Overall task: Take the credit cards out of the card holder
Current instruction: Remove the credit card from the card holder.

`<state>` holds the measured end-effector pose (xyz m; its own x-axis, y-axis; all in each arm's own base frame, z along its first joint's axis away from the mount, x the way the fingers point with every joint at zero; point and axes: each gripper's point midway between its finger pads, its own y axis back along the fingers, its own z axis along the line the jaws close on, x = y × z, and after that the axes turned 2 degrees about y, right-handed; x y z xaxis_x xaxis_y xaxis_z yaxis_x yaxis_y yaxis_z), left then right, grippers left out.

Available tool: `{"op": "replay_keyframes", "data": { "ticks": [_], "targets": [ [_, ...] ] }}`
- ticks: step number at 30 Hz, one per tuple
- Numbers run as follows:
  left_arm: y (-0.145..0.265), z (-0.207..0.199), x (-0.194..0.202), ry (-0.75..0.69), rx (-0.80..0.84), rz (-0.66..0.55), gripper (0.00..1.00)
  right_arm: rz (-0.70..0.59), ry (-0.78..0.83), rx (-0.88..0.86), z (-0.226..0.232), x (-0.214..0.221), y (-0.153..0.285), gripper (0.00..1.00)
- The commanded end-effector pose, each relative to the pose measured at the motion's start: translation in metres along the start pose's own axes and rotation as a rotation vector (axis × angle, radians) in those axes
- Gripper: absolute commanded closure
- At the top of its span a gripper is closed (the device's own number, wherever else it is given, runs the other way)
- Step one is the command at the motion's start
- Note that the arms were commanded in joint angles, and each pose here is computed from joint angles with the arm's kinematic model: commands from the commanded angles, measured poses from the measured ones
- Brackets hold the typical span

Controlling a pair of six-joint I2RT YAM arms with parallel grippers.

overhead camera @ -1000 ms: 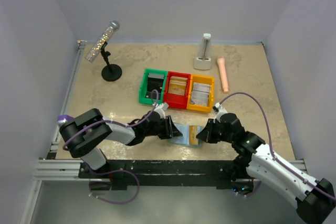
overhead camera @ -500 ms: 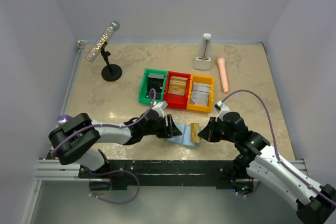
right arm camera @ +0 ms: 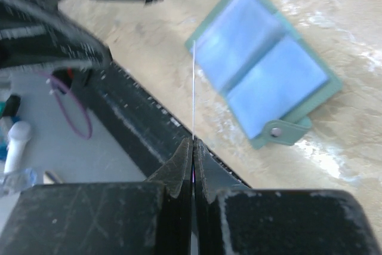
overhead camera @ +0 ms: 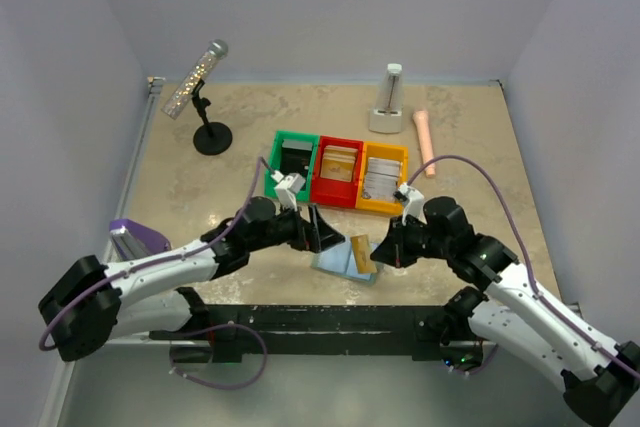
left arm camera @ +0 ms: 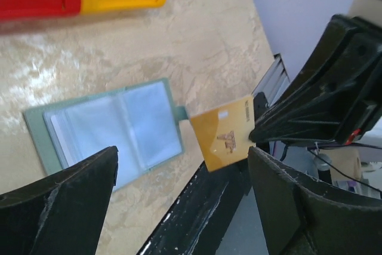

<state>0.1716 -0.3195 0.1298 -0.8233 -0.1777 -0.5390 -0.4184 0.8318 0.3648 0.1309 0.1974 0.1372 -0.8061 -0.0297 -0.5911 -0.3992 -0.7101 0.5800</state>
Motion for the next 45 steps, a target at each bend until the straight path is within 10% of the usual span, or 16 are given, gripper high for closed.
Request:
{"op": "replay_keyframes", "data": {
  "ticks": [1, 25, 45],
  "targets": [
    [0.028, -0.03, -0.035, -0.131, 0.165, -0.058, 0.07, 0.107, 0.125, -0.191, 0.041, 0.002, 0.021, 1.0],
    [0.073, -0.113, 0.007, -0.309, 0.656, 0.224, 0.24, 0.242, 0.214, -0.46, 0.106, 0.003, 0.052, 1.0],
    [0.065, -0.121, 0.025, -0.311, 0.692, 0.299, 0.79, 0.255, 0.241, -0.483, 0.114, 0.001, 0.049, 1.0]
  ]
}}
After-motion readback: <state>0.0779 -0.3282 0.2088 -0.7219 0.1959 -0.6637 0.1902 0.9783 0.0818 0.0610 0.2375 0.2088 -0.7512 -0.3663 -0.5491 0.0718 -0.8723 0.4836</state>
